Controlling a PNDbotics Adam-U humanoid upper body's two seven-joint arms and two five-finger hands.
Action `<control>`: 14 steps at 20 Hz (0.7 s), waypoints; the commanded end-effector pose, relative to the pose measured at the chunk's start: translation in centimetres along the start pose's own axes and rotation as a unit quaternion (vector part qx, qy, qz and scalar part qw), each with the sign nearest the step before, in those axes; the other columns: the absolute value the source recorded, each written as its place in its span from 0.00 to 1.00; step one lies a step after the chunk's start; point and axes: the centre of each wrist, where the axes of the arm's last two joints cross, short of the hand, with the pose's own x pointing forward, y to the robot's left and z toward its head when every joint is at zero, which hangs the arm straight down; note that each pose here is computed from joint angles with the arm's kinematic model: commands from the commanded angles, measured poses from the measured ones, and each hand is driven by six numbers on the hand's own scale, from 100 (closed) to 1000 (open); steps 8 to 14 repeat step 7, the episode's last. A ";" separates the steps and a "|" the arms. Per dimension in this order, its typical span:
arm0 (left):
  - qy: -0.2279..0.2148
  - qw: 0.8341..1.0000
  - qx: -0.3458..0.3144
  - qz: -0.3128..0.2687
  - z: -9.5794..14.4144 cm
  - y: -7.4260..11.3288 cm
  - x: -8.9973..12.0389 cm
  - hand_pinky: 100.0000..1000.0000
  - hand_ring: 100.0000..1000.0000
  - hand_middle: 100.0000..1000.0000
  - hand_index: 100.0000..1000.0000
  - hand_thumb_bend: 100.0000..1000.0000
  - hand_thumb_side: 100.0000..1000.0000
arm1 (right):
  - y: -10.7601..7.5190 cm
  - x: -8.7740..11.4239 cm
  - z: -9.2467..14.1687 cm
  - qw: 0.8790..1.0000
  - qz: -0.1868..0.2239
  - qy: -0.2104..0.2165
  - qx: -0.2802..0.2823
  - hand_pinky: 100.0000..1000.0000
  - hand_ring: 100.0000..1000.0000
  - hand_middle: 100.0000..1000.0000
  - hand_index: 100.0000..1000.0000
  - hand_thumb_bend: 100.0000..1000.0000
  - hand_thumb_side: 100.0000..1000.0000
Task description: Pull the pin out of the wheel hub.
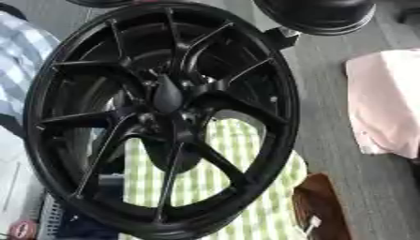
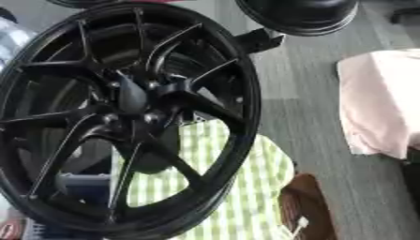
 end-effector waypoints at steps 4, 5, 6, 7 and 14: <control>-0.023 1.000 -0.011 0.003 -0.4 -0.3 1.4 0.81 0.69 0.64 0.81 0.00 0.73 | 0.5 5.0 -0.9 0.995 -0.037 -0.087 0.043 0.91 0.72 0.63 0.75 0.02 0.34; -0.023 1.000 -0.013 0.005 -0.4 -0.5 1.5 0.81 0.69 0.64 0.81 0.00 0.73 | 0.7 5.4 -1.0 0.993 -0.046 -0.096 0.048 0.91 0.71 0.62 0.74 0.00 0.34; -0.024 1.000 -0.014 0.007 -0.3 -0.6 1.5 0.80 0.68 0.64 0.81 0.00 0.73 | 1.0 6.0 -1.1 0.991 -0.060 -0.106 0.054 0.91 0.71 0.61 0.74 0.00 0.32; -0.024 1.000 -0.017 0.010 -0.3 -0.8 1.6 0.80 0.68 0.64 0.81 0.00 0.73 | 1.2 6.5 -1.3 0.989 -0.072 -0.115 0.061 0.90 0.71 0.61 0.74 0.00 0.32; -0.024 1.000 -0.017 0.010 -0.3 -0.8 1.6 0.80 0.68 0.64 0.81 0.00 0.73 | 1.2 6.5 -1.3 0.989 -0.072 -0.115 0.061 0.90 0.71 0.61 0.74 0.00 0.32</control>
